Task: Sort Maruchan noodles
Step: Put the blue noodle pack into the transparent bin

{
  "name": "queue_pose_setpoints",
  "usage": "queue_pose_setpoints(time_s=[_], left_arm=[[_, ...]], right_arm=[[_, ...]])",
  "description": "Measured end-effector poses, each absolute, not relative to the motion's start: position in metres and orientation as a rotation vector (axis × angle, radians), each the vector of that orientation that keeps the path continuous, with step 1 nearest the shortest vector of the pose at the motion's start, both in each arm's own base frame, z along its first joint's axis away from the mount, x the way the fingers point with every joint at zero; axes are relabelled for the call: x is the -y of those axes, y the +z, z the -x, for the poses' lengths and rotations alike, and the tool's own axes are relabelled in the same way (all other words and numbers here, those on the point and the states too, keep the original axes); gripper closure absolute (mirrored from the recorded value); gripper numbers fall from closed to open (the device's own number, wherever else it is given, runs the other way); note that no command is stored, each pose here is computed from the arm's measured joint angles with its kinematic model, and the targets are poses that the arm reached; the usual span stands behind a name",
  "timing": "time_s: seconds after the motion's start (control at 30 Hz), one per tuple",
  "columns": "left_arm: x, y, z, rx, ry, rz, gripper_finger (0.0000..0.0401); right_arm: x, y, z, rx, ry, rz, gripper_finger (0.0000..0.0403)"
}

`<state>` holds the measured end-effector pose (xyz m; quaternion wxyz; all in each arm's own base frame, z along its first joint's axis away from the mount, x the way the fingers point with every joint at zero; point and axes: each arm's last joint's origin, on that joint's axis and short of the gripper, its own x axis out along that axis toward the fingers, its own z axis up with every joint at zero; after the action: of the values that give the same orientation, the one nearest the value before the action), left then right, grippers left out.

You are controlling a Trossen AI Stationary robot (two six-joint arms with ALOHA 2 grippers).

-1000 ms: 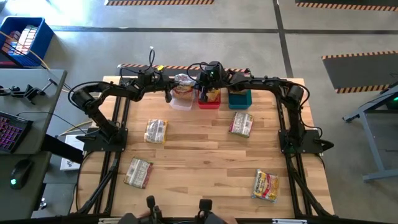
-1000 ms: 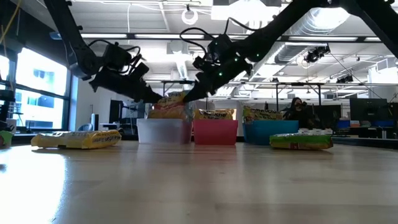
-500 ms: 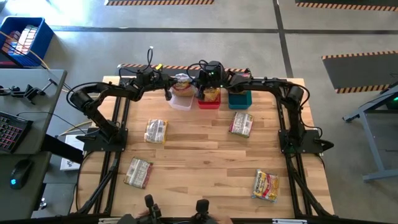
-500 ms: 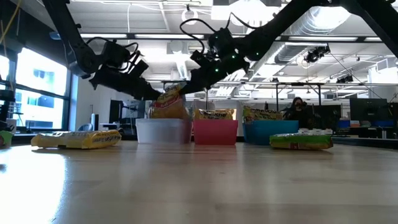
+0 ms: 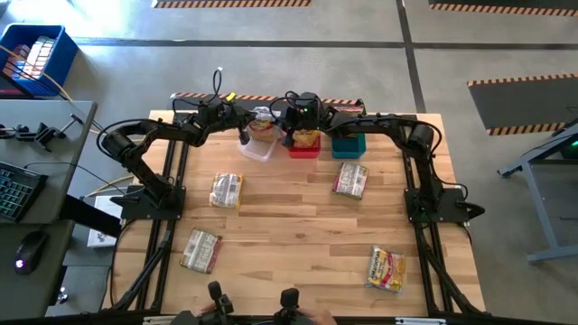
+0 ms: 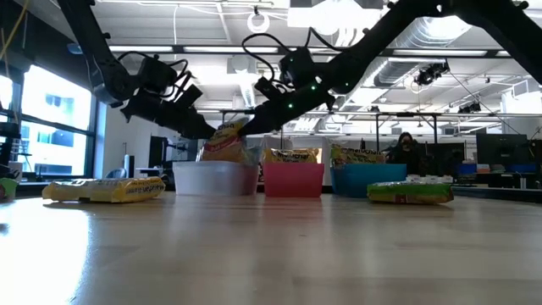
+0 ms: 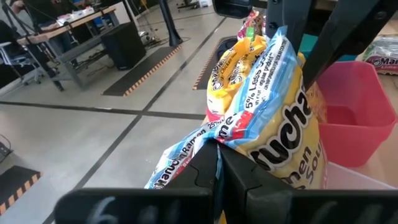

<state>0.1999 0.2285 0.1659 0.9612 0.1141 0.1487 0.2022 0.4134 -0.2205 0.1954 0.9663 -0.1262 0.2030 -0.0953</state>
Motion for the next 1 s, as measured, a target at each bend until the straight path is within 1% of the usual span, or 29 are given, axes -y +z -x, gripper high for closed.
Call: queue_pose_setpoints(time_s=[0.2, 0.37, 0.53, 0.63, 0.83, 1.0], left_arm=[[-0.228, 0.166, -0.2, -0.29, 0.408, -0.205, 0.0398], [-0.226, 0.173, -0.198, -0.309, 0.441, -0.194, 0.0379], [-0.218, 0.194, -0.193, -0.281, 0.447, -0.216, 0.0355], [-0.212, 0.211, -0.187, -0.261, 0.454, -0.232, 0.0347], [-0.198, 0.233, -0.174, -0.27, 0.475, -0.248, 0.0348], [-0.193, 0.23, -0.161, -0.39, 0.489, -0.207, 0.0366]], right_arm=[[0.219, 0.191, -0.412, -0.459, -0.169, 0.24, 0.0403], [0.219, 0.189, -0.41, -0.489, -0.164, 0.23, 0.0403], [0.218, 0.181, -0.408, -0.543, -0.153, 0.21, 0.0403], [0.218, 0.178, -0.407, -0.564, -0.147, 0.206, 0.0403], [0.218, 0.179, -0.407, -0.561, -0.147, 0.207, 0.0403], [0.217, 0.179, -0.408, -0.562, -0.145, 0.207, 0.0403]])
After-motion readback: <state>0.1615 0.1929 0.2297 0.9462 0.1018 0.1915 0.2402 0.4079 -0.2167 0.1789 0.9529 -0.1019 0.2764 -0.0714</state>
